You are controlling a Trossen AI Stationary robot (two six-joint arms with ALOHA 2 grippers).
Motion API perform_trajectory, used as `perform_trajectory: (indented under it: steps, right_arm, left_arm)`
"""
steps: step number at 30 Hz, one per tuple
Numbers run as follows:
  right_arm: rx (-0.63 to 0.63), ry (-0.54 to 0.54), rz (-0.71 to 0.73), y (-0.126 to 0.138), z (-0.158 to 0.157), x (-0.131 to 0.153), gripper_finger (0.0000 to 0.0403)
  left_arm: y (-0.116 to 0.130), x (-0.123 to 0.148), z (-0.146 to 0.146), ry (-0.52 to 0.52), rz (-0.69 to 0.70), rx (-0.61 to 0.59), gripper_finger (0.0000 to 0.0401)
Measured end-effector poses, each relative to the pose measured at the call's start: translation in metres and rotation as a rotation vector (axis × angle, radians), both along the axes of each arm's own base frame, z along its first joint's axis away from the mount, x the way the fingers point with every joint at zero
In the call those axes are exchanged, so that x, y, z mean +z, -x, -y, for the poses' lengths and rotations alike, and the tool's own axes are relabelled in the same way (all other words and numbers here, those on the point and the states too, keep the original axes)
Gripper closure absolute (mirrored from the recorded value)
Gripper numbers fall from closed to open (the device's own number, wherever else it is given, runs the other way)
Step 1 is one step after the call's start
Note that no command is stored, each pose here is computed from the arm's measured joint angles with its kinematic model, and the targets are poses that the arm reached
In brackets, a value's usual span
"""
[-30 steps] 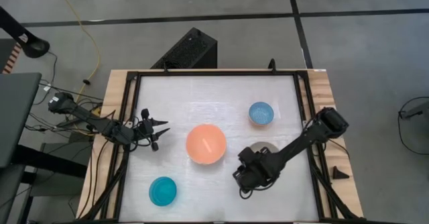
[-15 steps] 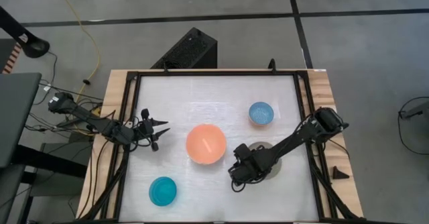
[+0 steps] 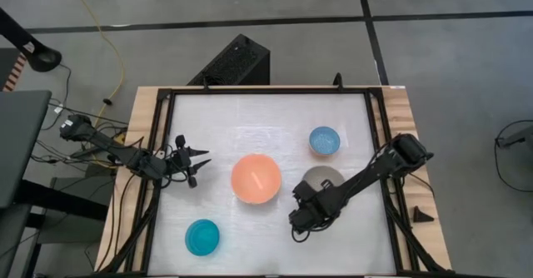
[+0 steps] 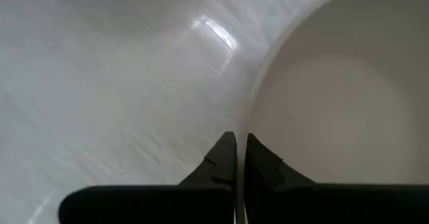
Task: Nest bowls inside each other
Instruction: Stack the white bowl on the pink bowl
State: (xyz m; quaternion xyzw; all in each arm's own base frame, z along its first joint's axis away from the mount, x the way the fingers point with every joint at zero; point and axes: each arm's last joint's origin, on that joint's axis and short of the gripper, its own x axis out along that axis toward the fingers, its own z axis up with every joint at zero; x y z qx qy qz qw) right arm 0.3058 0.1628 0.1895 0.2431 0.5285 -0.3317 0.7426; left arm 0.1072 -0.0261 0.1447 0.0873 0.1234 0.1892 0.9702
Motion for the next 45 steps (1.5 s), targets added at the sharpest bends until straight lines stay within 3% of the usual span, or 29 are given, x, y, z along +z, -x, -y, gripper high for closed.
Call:
perform_trajectory:
  steps: [10,14,19,28,38,45]
  right_arm:
    - [0.009,0.076,-0.086,0.005,-0.003,0.046,0.0357]
    - [0.05,0.157,-0.004,0.001,-0.009,0.072,0.037]
    - [0.202,0.232,0.133,-0.011,-0.016,0.092,0.0372]
    - [0.526,0.336,0.312,-0.043,-0.021,0.105,0.0371]
    - [0.661,0.446,0.36,-0.063,-0.002,0.13,0.0369]
    - [0.799,0.491,0.514,-0.083,0.0,0.142,0.037]
  left_arm:
    - [0.0,0.0,0.0,0.0,0.0,0.0,0.0276]
    - [0.0,0.0,0.0,0.0,0.0,0.0,0.0276]
    - [0.0,0.0,0.0,0.0,0.0,0.0,0.0276]
    - [0.0,0.0,0.0,0.0,0.0,0.0,0.0276]
    - [0.0,0.0,0.0,0.0,0.0,0.0,0.0276]
    - [0.0,0.0,0.0,0.0,0.0,0.0,0.0276]
